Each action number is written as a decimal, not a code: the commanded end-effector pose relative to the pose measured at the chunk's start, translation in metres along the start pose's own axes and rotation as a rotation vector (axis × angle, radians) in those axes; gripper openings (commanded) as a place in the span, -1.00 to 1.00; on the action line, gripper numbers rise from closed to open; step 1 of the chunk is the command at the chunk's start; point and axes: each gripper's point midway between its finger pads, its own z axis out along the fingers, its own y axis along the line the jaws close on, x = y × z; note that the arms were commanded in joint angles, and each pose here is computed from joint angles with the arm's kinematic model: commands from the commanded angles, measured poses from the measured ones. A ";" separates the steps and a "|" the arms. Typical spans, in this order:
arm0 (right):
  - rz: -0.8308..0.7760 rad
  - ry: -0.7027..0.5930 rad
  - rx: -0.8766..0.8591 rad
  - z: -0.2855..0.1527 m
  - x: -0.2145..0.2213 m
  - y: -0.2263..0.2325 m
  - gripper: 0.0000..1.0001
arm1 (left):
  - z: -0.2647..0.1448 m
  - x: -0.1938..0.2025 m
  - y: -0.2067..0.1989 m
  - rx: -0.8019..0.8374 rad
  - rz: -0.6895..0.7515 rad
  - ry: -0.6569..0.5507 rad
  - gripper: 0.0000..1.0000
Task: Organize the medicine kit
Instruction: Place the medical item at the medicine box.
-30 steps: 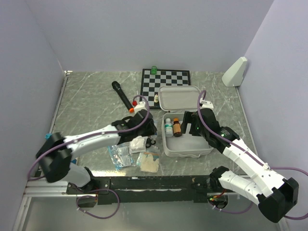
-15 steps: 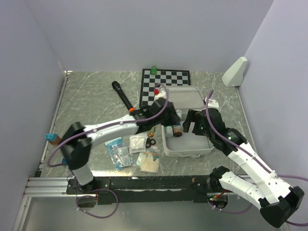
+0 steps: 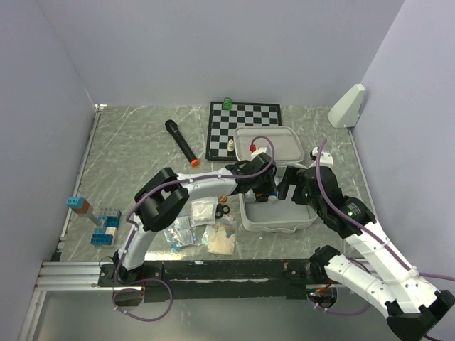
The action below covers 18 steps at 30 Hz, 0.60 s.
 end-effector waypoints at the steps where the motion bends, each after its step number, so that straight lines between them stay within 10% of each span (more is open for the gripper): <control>1: 0.004 -0.031 0.015 -0.007 -0.010 -0.003 0.96 | 0.000 -0.010 -0.017 0.034 -0.018 -0.027 -0.71; 9: 0.008 -0.013 0.018 -0.001 0.000 -0.005 0.96 | -0.008 -0.023 -0.013 0.018 -0.064 -0.088 0.09; 18: 0.013 0.024 0.100 0.018 0.012 -0.018 0.96 | -0.073 -0.049 -0.034 0.081 -0.041 -0.153 0.23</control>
